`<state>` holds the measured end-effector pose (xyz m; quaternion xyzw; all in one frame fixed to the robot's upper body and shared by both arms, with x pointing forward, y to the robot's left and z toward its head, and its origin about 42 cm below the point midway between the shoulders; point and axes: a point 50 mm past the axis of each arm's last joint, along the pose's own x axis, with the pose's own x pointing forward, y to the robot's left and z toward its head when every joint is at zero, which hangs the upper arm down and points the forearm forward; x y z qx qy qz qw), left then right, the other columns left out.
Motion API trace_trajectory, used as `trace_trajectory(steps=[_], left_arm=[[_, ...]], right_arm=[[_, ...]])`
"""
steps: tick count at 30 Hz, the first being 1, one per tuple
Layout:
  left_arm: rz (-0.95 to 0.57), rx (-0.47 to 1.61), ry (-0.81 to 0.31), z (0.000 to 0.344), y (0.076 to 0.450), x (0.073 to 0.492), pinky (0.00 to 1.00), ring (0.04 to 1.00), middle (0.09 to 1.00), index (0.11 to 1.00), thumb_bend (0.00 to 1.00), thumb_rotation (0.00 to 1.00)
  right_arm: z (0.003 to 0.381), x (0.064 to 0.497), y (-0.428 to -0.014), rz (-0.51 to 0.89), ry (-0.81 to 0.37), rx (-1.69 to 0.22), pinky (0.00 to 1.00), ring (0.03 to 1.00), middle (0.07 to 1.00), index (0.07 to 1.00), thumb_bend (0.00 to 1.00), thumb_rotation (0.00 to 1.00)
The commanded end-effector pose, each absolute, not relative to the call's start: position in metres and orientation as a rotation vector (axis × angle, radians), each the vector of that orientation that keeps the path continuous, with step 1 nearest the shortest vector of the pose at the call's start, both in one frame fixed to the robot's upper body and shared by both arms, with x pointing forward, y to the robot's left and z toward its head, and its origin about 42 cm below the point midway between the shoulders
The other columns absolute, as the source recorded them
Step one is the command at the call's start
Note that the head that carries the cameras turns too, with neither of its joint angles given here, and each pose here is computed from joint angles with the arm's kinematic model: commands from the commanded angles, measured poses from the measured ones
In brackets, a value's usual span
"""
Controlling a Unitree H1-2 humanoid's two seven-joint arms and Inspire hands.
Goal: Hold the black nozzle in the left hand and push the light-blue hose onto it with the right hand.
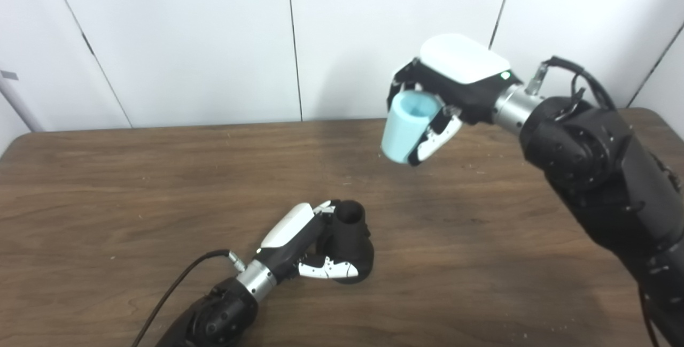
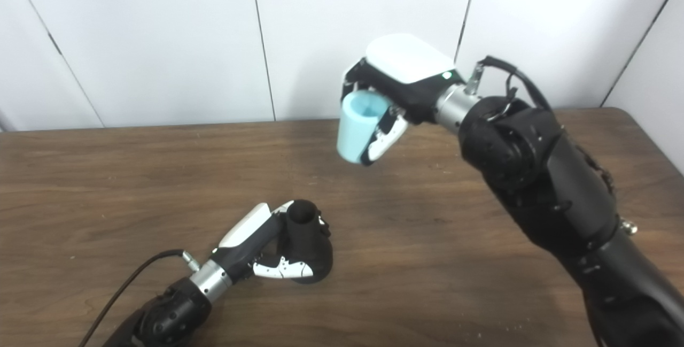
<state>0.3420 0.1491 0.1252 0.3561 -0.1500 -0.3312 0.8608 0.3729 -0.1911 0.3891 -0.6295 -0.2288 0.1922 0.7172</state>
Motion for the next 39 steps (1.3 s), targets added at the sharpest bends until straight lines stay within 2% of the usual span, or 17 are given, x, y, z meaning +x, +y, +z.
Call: trace_trajectory(steps=[1, 5, 8, 14, 16, 18, 22, 28, 35, 39], left_arm=[[-0.850, 0.825, -0.054, 0.073, 0.149, 0.312, 0.82, 0.803, 0.701, 0.425, 0.43, 0.52], [-0.851, 0.827, -0.055, 0.072, 0.148, 0.312, 0.79, 0.786, 0.696, 0.436, 0.44, 0.52], [-0.854, 0.829, -0.057, 0.072, 0.146, 0.312, 0.80, 0.782, 0.697, 0.439, 0.44, 0.52], [-0.860, 0.834, -0.060, 0.074, 0.144, 0.311, 0.84, 0.794, 0.705, 0.438, 0.43, 0.52], [-0.860, 0.833, -0.060, 0.074, 0.144, 0.312, 0.84, 0.794, 0.704, 0.430, 0.43, 0.52], [-0.861, 0.832, -0.060, 0.074, 0.143, 0.312, 0.84, 0.794, 0.704, 0.430, 0.43, 0.52], [-0.863, 0.833, -0.059, 0.075, 0.142, 0.312, 0.82, 0.794, 0.704, 0.458, 0.43, 0.52], [-0.864, 0.836, -0.059, 0.075, 0.142, 0.312, 0.87, 0.799, 0.704, 0.462, 0.43, 0.52], [-0.863, 0.835, -0.057, 0.076, 0.143, 0.312, 0.84, 0.796, 0.704, 0.466, 0.43, 0.52], [-0.862, 0.833, -0.056, 0.076, 0.143, 0.311, 0.81, 0.795, 0.703, 0.457, 0.43, 0.52]], right_arm=[[0.406, 0.361, -0.178, 0.426, -0.629, -1.404, 0.19, 0.279, 0.428, 0.512, 0.53, 0.00], [0.402, 0.355, -0.166, 0.489, -0.644, -1.399, 0.14, 0.229, 0.405, 0.506, 0.52, 0.00], [0.400, 0.353, -0.157, 0.540, -0.625, -1.405, 0.14, 0.240, 0.403, 0.501, 0.53, 0.00], [0.396, 0.351, -0.140, 0.638, -0.567, -1.408, 0.25, 0.352, 0.430, 0.512, 0.53, 0.00], [0.396, 0.352, -0.138, 0.654, -0.557, -1.402, 0.30, 0.404, 0.464, 0.498, 0.53, 0.00], [0.397, 0.354, -0.139, 0.658, -0.550, -1.399, 0.32, 0.417, 0.471, 0.495, 0.53, 0.00], [0.399, 0.356, -0.142, 0.646, -0.540, -1.403, 0.30, 0.382, 0.455, 0.508, 0.53, 0.00], [0.394, 0.357, -0.143, 0.635, -0.514, -1.407, 0.26, 0.357, 0.445, 0.513, 0.53, 0.00], [0.383, 0.357, -0.144, 0.650, -0.497, -1.391, 0.26, 0.367, 0.452, 0.509, 0.53, 0.00], [0.375, 0.358, -0.147, 0.662, -0.478, -1.376, 0.23, 0.325, 0.427, 0.514, 0.53, 0.00]])
